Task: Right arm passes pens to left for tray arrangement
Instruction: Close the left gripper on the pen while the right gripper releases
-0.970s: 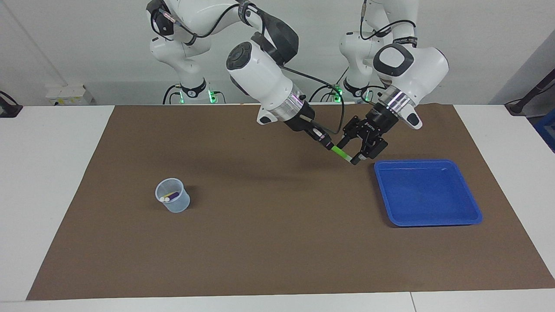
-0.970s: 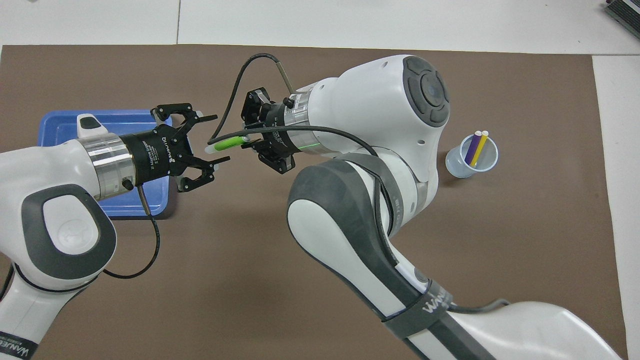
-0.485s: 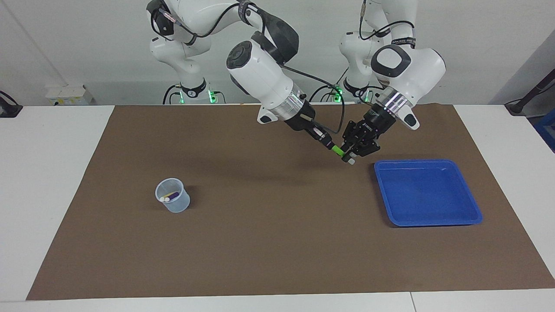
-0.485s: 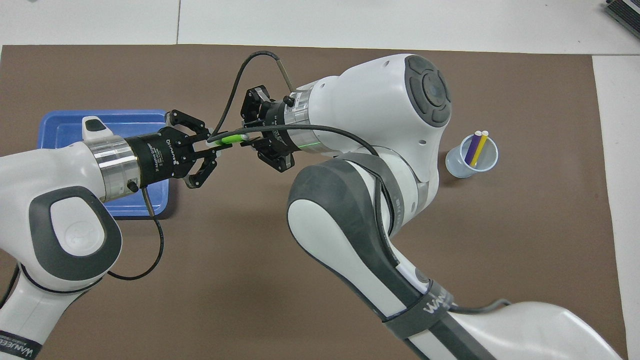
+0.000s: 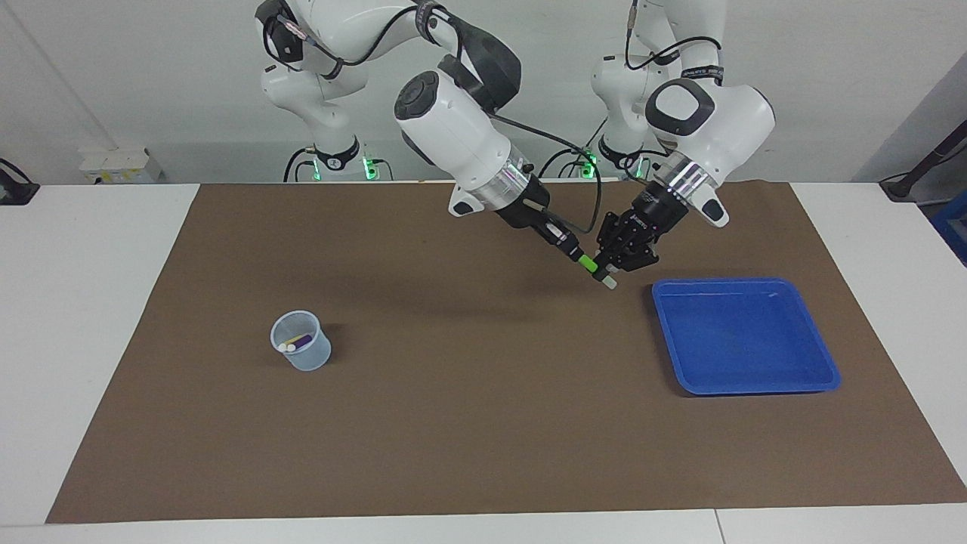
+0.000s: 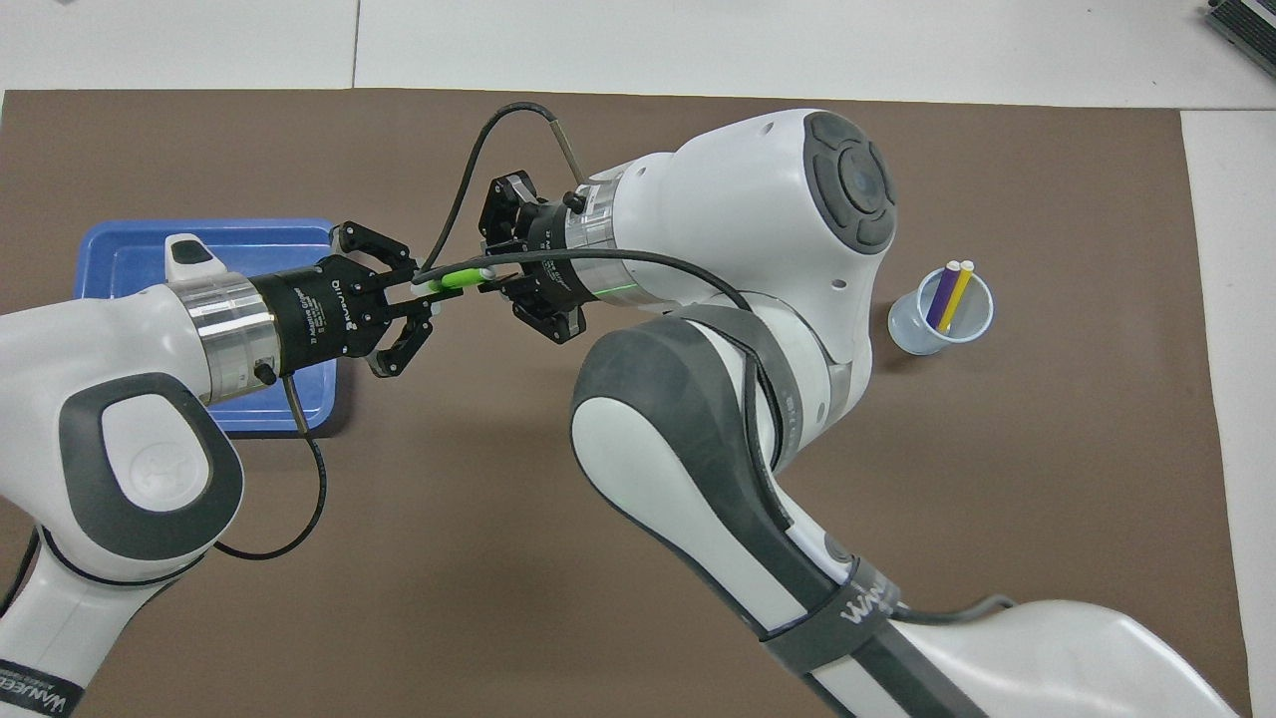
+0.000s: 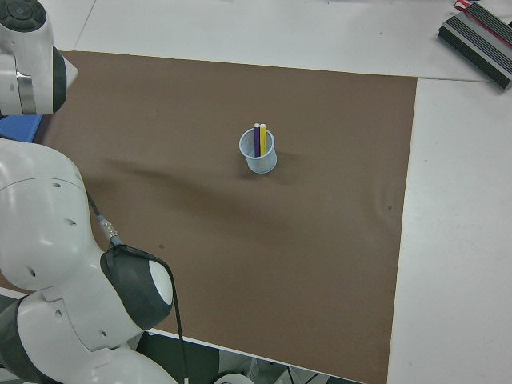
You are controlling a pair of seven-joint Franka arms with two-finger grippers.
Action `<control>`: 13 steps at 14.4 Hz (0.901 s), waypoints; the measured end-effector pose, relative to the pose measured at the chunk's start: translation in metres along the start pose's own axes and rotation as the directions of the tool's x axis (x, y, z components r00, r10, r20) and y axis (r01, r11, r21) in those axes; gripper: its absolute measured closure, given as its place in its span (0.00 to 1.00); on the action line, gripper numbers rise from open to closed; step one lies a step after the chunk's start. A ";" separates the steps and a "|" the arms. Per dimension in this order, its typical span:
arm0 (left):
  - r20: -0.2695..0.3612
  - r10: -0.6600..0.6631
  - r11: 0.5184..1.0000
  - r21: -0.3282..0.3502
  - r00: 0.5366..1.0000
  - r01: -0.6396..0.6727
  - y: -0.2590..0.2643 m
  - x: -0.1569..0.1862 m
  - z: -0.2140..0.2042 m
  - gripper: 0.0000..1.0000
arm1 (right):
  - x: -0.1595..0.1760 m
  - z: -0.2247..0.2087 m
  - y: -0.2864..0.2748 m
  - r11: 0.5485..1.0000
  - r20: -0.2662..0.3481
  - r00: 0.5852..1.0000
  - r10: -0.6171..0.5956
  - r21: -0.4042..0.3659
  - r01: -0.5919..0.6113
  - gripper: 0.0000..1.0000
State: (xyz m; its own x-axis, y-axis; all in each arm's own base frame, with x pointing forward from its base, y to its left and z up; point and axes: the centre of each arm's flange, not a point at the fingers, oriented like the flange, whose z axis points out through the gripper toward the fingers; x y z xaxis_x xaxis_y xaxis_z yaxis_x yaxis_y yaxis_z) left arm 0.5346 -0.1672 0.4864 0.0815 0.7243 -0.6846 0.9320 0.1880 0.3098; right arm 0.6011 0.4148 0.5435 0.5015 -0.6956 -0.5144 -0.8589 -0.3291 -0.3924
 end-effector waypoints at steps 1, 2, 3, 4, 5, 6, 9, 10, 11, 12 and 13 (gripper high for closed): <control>0.000 0.000 1.000 0.000 1.000 0.000 0.000 0.000 0.000 0.83 | 0.000 0.000 0.000 1.000 0.000 1.000 0.000 0.000 0.000 0.82; 0.000 0.000 1.000 0.001 1.000 0.000 0.000 0.000 0.000 0.83 | 0.000 0.000 0.000 1.000 0.000 1.000 0.000 -0.001 0.000 0.82; 0.000 -0.001 1.000 0.001 1.000 0.001 0.000 0.000 0.000 0.83 | 0.001 0.000 0.001 1.000 0.000 1.000 0.001 -0.008 -0.001 0.77; -0.001 -0.003 1.000 -0.001 1.000 0.003 0.001 0.002 -0.001 0.83 | 0.003 0.000 0.002 1.000 0.001 1.000 0.003 -0.024 -0.003 0.67; -0.001 -0.004 1.000 -0.002 1.000 0.004 0.001 0.002 -0.002 0.83 | 0.005 0.000 0.003 0.999 0.000 1.000 0.006 -0.041 -0.006 0.55; -0.001 -0.005 1.000 -0.001 1.000 0.005 0.002 0.003 -0.002 0.83 | 0.007 0.000 0.005 0.998 -0.001 1.000 0.009 -0.056 -0.009 0.44; 0.005 0.060 0.998 0.013 0.998 -0.060 0.001 0.004 -0.002 0.83 | 0.012 -0.001 0.005 0.998 -0.003 1.000 0.009 -0.065 -0.010 0.12; 0.012 0.109 0.994 0.025 0.994 -0.109 0.000 0.005 -0.002 0.83 | 0.013 -0.003 0.004 0.998 -0.003 1.000 -0.002 -0.064 0.001 0.03; 0.025 0.158 0.986 0.046 0.987 -0.159 -0.001 0.007 -0.002 0.83 | 0.015 -0.004 0.004 0.997 -0.001 1.000 -0.023 -0.070 0.023 0.00; 0.041 0.210 0.975 0.066 0.977 -0.212 -0.002 0.008 -0.003 0.83 | 0.018 -0.005 0.006 0.993 0.005 0.997 -0.071 -0.095 0.071 0.00; 0.054 0.248 0.965 0.078 0.967 -0.251 -0.003 0.009 -0.004 0.83 | 0.024 -0.008 0.008 0.983 0.015 0.991 -0.136 -0.124 0.137 0.00</control>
State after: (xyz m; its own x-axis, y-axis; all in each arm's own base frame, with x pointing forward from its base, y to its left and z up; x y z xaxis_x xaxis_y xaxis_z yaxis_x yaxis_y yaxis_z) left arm 0.5310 -0.1589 0.4816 0.3285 0.7115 -0.6212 0.9062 -0.0521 0.4196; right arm 0.6052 0.3907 0.5342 0.6154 -0.6347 -0.4674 -0.7882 -0.4981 -0.3614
